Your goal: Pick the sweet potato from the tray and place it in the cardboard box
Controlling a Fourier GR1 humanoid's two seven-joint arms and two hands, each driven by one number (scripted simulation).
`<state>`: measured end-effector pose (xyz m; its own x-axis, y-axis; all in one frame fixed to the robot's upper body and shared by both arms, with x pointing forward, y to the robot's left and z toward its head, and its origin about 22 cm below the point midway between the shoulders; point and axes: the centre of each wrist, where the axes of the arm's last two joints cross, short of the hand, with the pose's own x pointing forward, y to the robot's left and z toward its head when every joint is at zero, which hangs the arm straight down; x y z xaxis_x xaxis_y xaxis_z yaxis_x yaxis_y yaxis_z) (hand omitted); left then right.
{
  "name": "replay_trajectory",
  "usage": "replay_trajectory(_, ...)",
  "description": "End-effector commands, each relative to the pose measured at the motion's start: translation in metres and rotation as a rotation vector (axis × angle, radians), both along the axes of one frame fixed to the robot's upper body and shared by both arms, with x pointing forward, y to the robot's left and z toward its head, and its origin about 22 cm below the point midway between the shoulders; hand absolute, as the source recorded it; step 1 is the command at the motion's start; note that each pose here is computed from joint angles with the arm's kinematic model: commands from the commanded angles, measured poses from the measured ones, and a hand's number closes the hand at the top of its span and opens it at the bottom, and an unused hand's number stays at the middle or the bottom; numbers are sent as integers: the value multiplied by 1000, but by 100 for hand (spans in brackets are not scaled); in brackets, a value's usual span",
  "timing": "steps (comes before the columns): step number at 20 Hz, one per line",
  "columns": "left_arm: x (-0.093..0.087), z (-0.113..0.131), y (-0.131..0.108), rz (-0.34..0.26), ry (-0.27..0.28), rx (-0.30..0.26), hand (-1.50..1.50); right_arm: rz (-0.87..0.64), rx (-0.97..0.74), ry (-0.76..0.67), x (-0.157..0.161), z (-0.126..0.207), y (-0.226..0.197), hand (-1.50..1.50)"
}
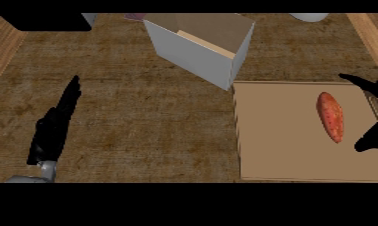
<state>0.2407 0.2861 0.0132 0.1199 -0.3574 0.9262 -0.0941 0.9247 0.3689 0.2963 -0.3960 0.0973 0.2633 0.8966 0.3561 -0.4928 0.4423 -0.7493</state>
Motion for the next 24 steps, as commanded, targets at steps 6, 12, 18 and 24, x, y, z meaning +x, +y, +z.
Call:
replay_trajectory(6,-2,-11,-8,-15,-6,-10,0,0,1,4,-15,-28,0,-150)
replay_trajectory(12,-7,8,8,4,5,5,0,-8,0,1,7,-34,11,-150)
replay_trajectory(18,-16,1,14,-6,8,-4,0,-24,21,-25,1,-40,6,-150)
replay_trajectory(24,5,-19,2,11,15,-7,0,-10,13,-4,-8,-44,-2,-150)
